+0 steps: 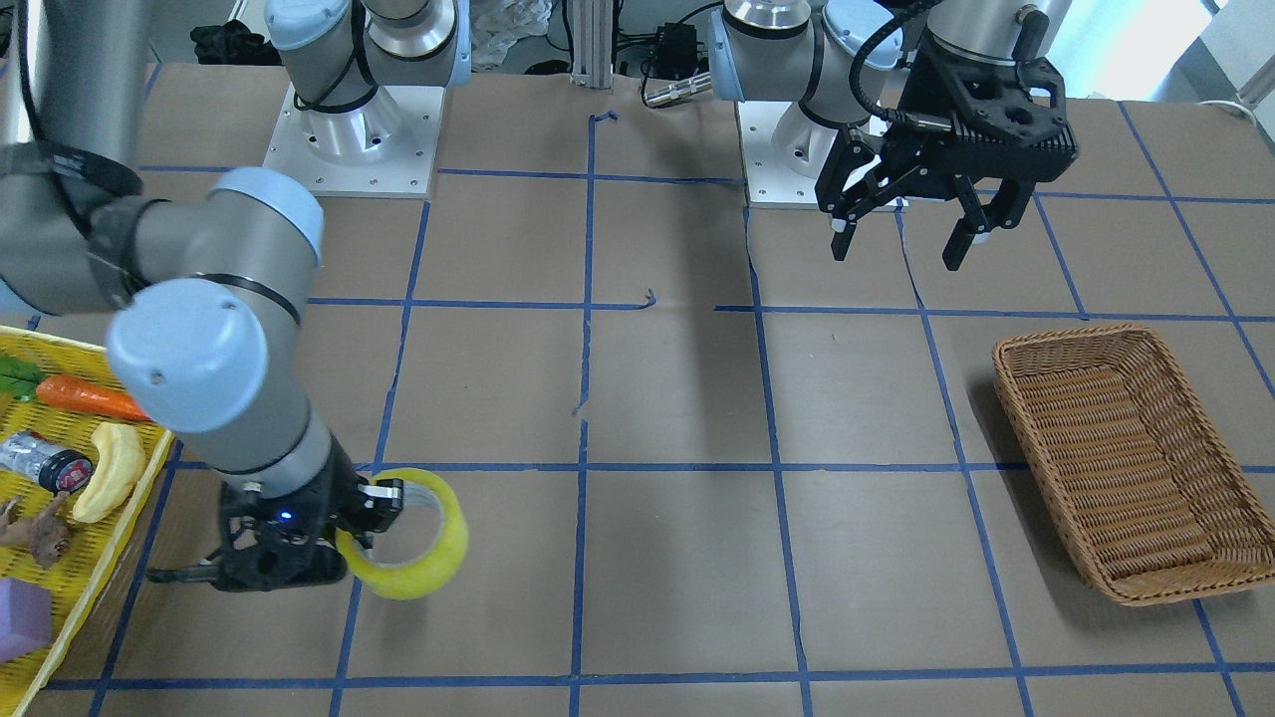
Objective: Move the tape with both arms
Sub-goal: 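Lift the tape roll with the right gripper and carry it toward the table center, then lower the tape roll onto the table and open the right gripper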
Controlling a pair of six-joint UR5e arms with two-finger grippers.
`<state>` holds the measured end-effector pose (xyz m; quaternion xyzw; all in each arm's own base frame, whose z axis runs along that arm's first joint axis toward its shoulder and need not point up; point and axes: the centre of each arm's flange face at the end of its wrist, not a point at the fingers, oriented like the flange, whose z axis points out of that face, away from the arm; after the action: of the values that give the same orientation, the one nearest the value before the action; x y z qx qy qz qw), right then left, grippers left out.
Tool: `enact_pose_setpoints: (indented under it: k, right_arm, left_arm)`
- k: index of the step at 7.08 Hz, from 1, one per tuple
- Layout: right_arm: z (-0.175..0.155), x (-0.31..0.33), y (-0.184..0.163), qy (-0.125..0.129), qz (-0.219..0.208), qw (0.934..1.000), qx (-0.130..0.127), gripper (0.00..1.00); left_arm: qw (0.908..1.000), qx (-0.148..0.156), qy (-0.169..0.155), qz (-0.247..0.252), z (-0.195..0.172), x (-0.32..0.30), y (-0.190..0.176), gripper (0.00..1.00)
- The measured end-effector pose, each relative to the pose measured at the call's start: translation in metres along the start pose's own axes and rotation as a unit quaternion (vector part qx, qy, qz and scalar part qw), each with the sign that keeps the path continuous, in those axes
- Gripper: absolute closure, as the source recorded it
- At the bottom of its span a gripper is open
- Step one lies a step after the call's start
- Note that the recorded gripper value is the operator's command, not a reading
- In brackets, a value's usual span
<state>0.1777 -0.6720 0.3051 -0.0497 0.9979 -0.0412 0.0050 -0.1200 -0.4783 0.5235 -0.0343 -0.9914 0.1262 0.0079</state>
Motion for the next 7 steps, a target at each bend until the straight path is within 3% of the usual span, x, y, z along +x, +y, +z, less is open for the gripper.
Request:
enact_pose_setpoints:
  k: [2,5,6,7]
  right_arm:
    - [0.044,-0.066,-0.017,-0.014,-0.008,0.9997,-0.017,1.00]
    - [0.080,-0.135,-0.001,-0.007,-0.014,0.9990,-0.043,1.00]
    - [0.088,-0.139,0.000,-0.005,-0.014,0.9988,-0.047,0.01]
    - [0.094,-0.140,0.001,-0.004,-0.015,0.9986,-0.050,0.00]
  left_arm:
    - [1.0000,0.002,-0.001,0.003,-0.002,-0.001,0.000,0.00]
    - [1.0000,0.002,-0.001,0.005,-0.002,-0.001,0.000,0.00]
    - [1.0000,0.002,-0.001,0.004,-0.002,-0.001,0.000,0.00]
    - [1.0000,0.002,-0.001,0.004,-0.002,-0.001,0.000,0.00]
